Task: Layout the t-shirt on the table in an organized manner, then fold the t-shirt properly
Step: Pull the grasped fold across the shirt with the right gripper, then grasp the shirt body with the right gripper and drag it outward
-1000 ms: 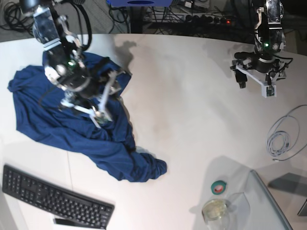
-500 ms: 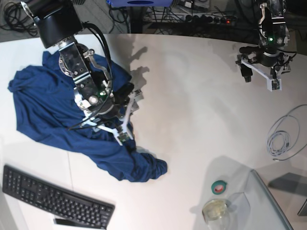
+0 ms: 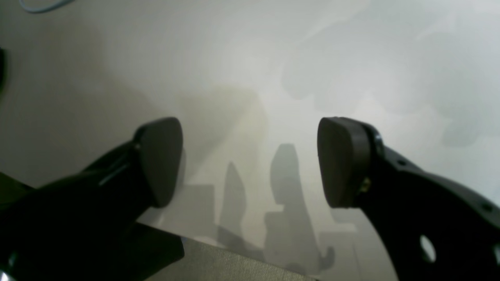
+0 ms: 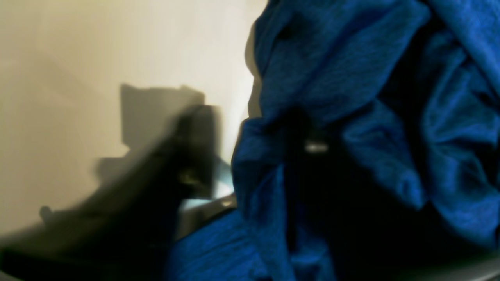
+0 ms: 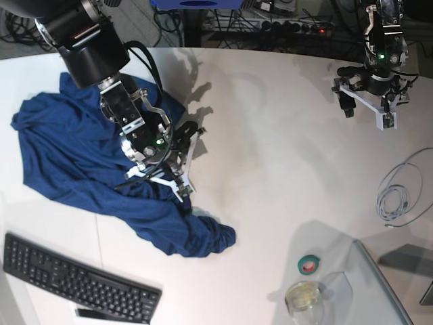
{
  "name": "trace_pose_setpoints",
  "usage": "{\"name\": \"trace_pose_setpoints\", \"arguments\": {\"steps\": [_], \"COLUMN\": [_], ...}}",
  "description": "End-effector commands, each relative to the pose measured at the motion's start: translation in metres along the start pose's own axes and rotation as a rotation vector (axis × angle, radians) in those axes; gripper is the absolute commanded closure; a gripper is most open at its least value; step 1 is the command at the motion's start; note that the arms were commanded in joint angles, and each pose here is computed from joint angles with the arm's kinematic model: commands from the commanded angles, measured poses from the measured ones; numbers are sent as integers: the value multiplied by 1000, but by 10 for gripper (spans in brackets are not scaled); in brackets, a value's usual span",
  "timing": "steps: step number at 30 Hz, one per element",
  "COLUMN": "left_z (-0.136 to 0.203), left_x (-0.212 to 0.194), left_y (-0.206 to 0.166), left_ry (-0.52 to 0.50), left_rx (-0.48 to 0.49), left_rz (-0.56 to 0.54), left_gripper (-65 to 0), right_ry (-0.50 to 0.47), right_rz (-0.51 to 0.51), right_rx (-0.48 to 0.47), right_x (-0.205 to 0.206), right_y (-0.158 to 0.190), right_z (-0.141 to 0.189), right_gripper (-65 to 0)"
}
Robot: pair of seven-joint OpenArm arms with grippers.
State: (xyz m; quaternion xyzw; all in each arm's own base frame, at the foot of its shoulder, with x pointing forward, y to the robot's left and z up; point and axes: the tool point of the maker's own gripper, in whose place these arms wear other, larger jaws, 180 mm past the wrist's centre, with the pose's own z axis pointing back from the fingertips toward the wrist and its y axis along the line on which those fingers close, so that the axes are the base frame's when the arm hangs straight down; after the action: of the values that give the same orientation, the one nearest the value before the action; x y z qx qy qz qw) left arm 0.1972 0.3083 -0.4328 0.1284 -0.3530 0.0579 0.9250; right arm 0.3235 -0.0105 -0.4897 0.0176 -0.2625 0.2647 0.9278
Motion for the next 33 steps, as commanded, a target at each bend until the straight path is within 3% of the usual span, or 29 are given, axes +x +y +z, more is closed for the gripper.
{"name": "trace_pose_setpoints", "arguments": {"steps": [1,2,5,11,19,21,25,31,33], "left_z": [2,2,2,1,1,1,1,1,1], "left_x": [11,11,12,13,14,14,14,13,14], "left_y": [6,6,7,9,10,10,10,9,9], "left_ry": [-36,-36,-38,-39,-40,-40,-40,-39,-41], "left_rx": [13,13,14,20,21,21,21,20,19], "left_rz": [-8,-8,-10,-20,-19,-19,-19,-20,-20], "left_gripper": [-518,-518,-518,-518,-518,-518,-518,-518,-518], "right_ry": [-48,-53,-107,-231,-403,-399,-264,-261,-222], "right_rz": [4,3,14,156,241,222,160,67,42], "right_rx": [-1,6,45,155,201,159,104,52,44], "right_x": [21,22,35,66,111,119,99,94,91], "right_y": [-1,3,27,90,107,88,51,8,0], "right_z": [5,8,25,79,144,138,88,45,35], "right_gripper": [-57,0,-14,0,0,0,0,-3,-39]}}
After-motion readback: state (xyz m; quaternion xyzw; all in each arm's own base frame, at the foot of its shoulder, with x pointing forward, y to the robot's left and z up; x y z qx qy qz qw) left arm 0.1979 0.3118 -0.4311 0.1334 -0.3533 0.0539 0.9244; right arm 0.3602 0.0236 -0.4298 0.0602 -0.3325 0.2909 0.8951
